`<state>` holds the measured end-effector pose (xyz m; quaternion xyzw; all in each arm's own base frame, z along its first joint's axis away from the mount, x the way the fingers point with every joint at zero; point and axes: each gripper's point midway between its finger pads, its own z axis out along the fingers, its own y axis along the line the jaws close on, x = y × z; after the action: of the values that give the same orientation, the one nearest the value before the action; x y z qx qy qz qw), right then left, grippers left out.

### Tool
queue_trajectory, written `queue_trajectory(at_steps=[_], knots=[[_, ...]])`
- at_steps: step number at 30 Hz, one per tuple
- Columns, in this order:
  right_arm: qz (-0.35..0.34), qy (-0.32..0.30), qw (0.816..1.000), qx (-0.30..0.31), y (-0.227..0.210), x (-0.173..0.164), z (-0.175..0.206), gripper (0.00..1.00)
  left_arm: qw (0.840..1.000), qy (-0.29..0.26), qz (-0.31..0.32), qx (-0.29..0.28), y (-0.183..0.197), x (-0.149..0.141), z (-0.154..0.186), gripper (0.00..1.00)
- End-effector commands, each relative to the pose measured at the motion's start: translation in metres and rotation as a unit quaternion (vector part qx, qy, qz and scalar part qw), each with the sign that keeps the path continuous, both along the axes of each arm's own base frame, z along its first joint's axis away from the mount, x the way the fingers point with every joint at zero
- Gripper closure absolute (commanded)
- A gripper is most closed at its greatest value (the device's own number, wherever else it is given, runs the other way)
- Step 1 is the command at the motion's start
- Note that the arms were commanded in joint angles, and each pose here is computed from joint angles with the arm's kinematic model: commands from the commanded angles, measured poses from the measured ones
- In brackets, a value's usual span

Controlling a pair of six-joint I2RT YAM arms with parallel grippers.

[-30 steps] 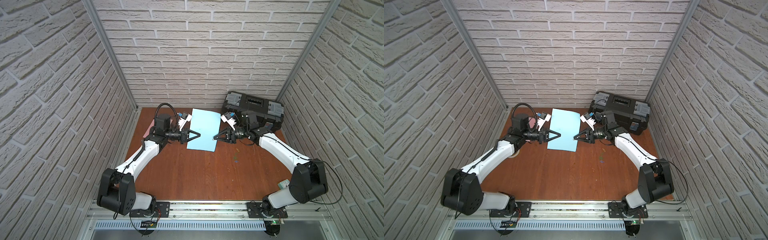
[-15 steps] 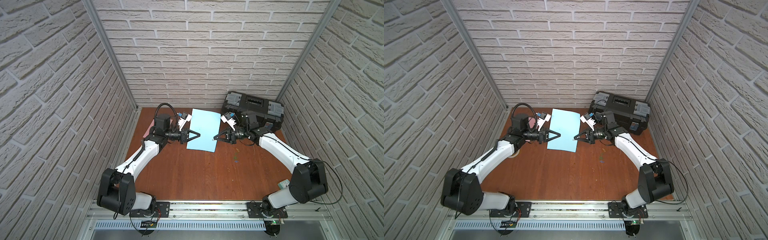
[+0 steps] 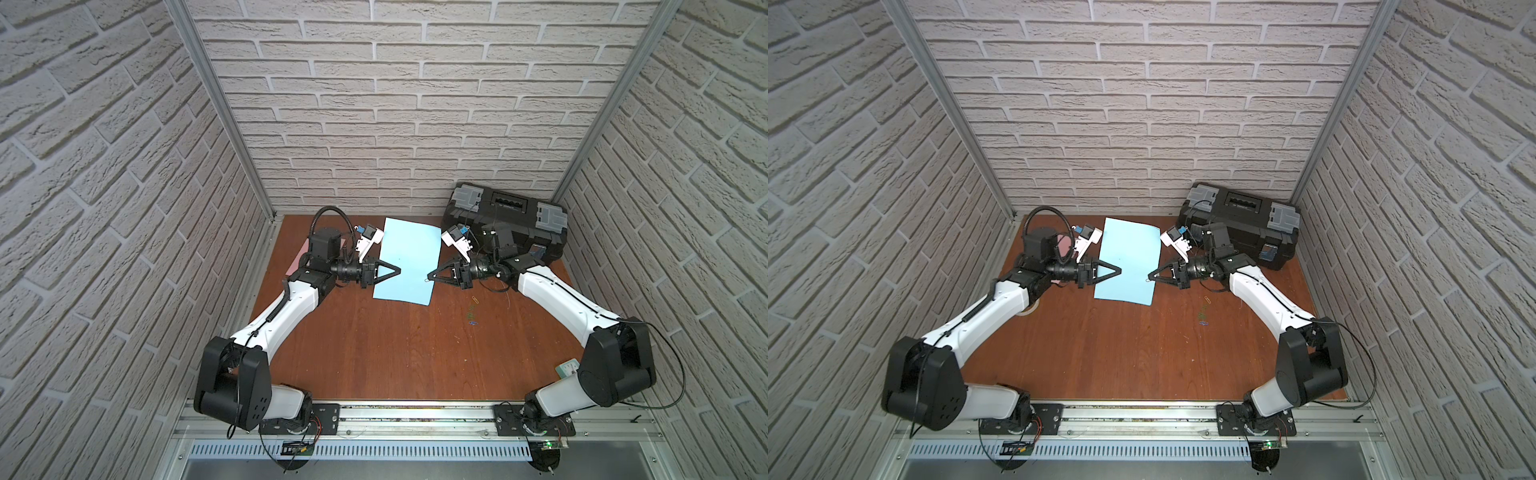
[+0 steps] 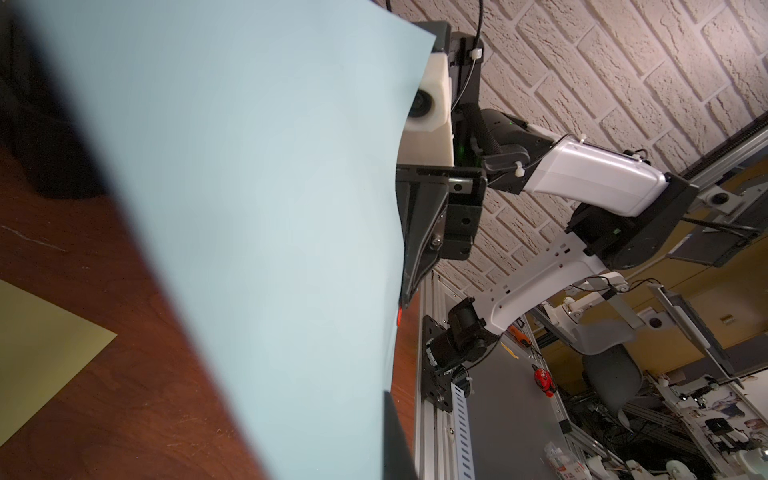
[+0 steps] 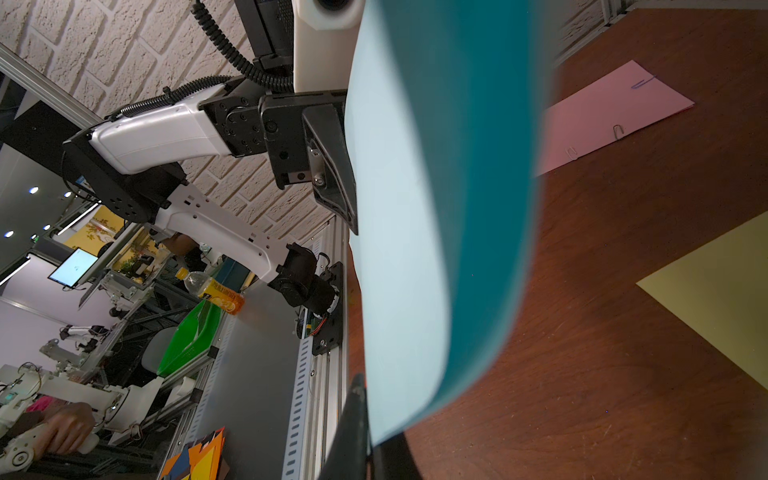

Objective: Unclip the paperclips from the documents
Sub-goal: Remove the paper clip from the document.

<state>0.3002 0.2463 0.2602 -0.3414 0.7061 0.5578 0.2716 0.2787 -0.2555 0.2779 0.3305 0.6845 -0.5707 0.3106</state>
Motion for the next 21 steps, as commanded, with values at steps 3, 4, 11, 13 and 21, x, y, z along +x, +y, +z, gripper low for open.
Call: queue_trajectory(at_steps=[3,4,11,13,21], knots=[[-0.008,-0.012,1.0,-0.001,-0.0077,0.0022,0.009,0.94,0.998,-0.054,0.007,-0.012,0.0063,0.0008,0.0263,1.0],[-0.009,-0.012,1.0,-0.001,-0.0081,0.0026,0.009,0.95,0.998,-0.053,0.007,-0.011,0.0062,0.0006,0.0264,1.0],[-0.011,-0.013,1.0,-0.002,-0.0095,0.0027,0.0098,0.94,0.998,-0.055,0.009,-0.012,0.0072,0.0005,0.0273,1.0],[-0.013,-0.013,1.0,-0.003,-0.01,0.0031,0.0098,0.94,0.998,-0.055,0.009,-0.011,0.0076,-0.0001,0.0268,1.0],[-0.018,-0.014,1.0,-0.005,-0.0135,0.0039,0.01,0.94,0.998,-0.054,0.011,-0.009,0.0096,-0.0008,0.0252,1.0]])
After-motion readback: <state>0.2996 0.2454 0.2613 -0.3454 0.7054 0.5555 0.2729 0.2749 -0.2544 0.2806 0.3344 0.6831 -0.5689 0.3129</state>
